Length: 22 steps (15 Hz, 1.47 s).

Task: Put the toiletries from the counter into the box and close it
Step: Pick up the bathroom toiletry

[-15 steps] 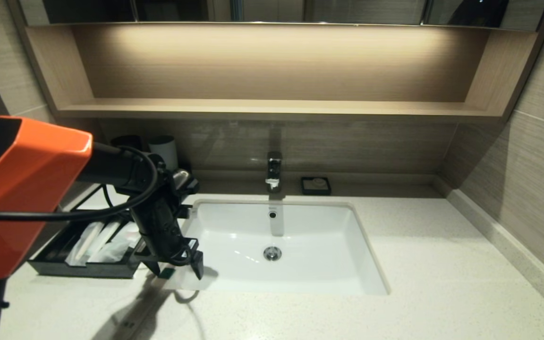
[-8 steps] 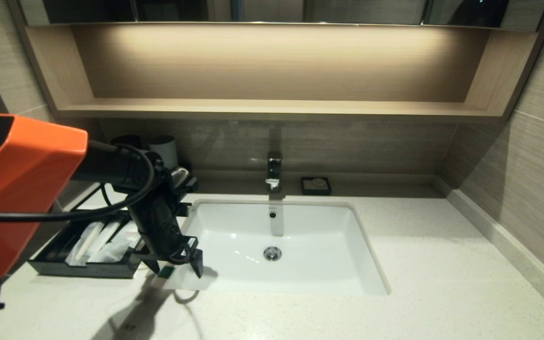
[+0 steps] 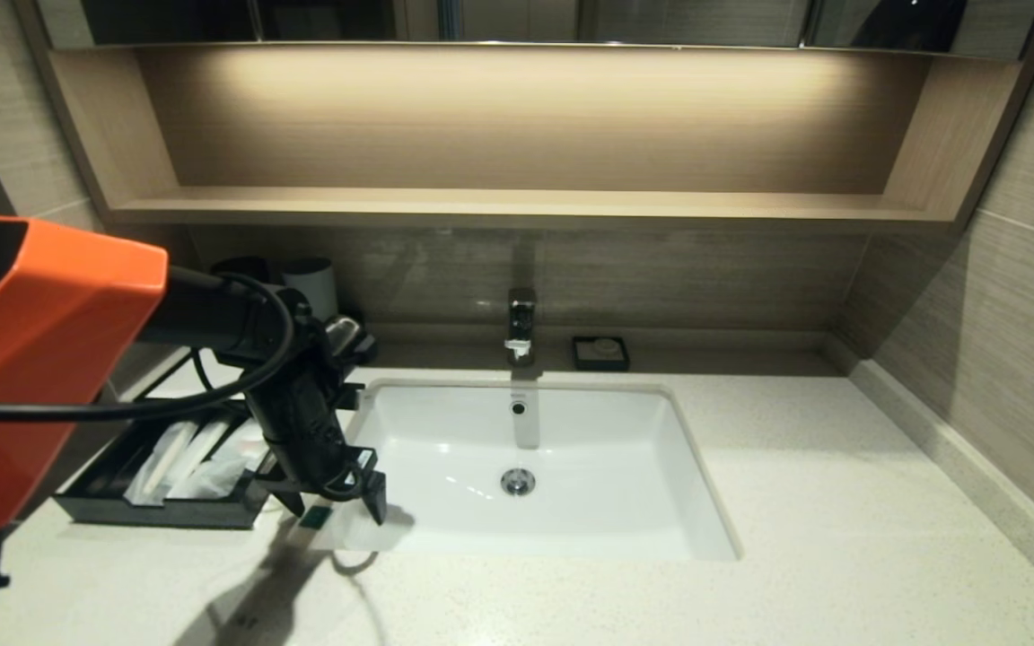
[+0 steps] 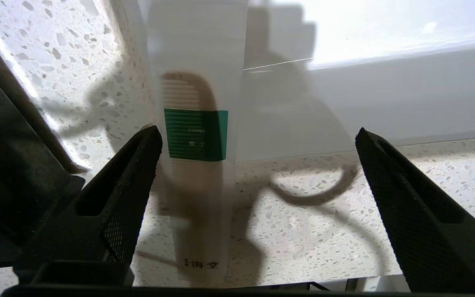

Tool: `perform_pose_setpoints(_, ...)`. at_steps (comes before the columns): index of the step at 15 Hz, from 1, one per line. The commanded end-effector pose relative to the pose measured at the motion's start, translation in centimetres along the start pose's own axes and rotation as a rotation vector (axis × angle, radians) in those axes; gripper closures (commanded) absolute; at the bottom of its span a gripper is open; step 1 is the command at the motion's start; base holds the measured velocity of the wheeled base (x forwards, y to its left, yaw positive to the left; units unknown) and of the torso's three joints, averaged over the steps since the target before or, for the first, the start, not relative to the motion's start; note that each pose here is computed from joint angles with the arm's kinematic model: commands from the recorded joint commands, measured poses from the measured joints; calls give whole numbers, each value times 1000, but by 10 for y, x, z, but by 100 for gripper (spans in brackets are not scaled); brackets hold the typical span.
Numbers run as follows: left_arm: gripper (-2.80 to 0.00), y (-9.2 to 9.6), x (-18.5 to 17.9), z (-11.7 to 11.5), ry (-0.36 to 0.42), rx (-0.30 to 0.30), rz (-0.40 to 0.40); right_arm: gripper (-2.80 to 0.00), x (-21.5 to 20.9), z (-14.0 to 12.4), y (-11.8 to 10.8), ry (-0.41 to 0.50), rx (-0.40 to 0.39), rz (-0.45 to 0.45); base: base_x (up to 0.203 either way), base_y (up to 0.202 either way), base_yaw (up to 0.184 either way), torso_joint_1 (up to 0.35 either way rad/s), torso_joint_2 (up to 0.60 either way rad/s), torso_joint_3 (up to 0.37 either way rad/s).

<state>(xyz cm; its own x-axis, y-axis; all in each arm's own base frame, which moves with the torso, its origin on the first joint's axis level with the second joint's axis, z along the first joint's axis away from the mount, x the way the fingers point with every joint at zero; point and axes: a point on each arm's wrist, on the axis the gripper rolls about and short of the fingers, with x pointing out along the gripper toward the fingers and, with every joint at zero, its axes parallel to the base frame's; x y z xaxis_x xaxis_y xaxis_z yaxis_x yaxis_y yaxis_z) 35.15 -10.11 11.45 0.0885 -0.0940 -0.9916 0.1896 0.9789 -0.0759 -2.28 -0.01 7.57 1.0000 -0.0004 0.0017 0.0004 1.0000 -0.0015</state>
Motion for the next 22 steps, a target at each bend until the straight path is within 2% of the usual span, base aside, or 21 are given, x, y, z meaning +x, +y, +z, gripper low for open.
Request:
perform_pose_setpoints(1, -280, 1, 2, 0, 10, -3, 14, 0, 0, 0, 0, 1, 0, 0, 0, 0, 0, 0, 0, 0)
perform_pose_setpoints(22, -280, 1, 4, -3, 24, -3, 10, 0, 0, 0, 0, 0, 0, 0, 0, 0, 0, 0, 0, 0)
